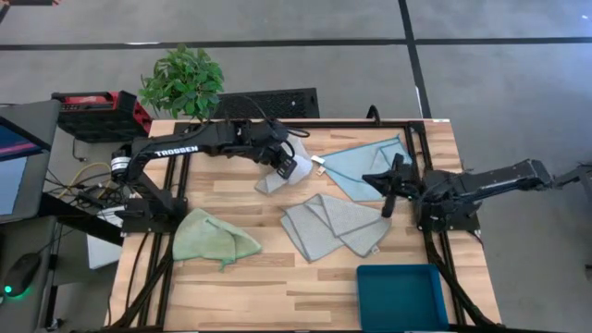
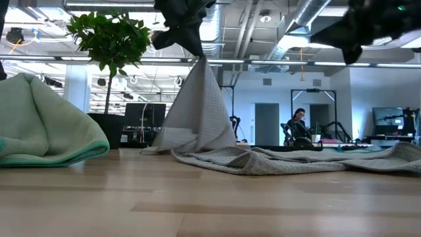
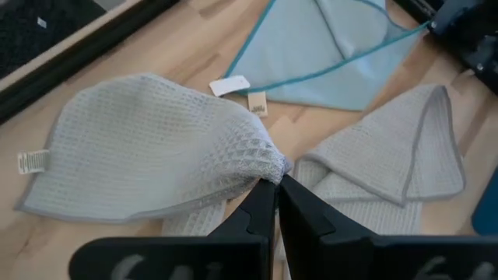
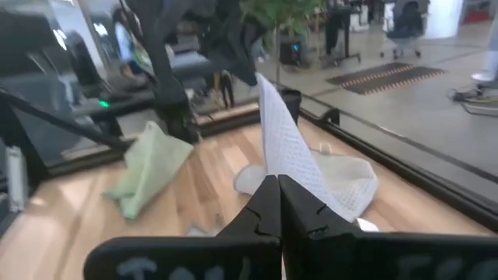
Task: Fold microfiber towels
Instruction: Fold the gray microfiber cloth
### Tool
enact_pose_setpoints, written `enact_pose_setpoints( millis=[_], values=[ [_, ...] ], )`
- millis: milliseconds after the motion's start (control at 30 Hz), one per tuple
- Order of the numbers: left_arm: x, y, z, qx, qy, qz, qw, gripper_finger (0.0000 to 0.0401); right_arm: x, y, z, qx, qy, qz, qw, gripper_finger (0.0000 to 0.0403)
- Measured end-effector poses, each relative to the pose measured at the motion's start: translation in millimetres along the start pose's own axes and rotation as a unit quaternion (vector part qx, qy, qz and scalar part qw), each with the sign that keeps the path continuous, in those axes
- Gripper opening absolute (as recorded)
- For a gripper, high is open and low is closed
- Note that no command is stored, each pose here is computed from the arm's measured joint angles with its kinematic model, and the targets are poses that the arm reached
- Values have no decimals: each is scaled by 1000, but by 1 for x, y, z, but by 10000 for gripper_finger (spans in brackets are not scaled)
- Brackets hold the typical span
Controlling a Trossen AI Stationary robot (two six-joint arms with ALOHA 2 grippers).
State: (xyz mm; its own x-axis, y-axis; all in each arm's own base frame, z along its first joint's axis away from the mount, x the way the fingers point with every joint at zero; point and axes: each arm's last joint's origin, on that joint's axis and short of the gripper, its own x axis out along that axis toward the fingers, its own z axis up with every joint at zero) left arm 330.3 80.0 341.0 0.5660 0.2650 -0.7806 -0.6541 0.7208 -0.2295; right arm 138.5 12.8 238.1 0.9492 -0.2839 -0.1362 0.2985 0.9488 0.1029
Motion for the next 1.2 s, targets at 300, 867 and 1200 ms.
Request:
enact_pose_setpoints(
  millis=[300, 867, 1200],
  values=[
    [-12, -4, 10, 41, -17, -21, 999, 0, 55, 29, 30, -21, 46, -21, 999, 48],
    [-19, -3, 8, 67, 11, -37, 997, 0, 166, 62, 68, -27, 71, -61, 995, 179],
    [-22, -4, 8, 74, 16, -59, 995, 0, 200, 64, 65, -29, 81, -87, 992, 207]
  ],
)
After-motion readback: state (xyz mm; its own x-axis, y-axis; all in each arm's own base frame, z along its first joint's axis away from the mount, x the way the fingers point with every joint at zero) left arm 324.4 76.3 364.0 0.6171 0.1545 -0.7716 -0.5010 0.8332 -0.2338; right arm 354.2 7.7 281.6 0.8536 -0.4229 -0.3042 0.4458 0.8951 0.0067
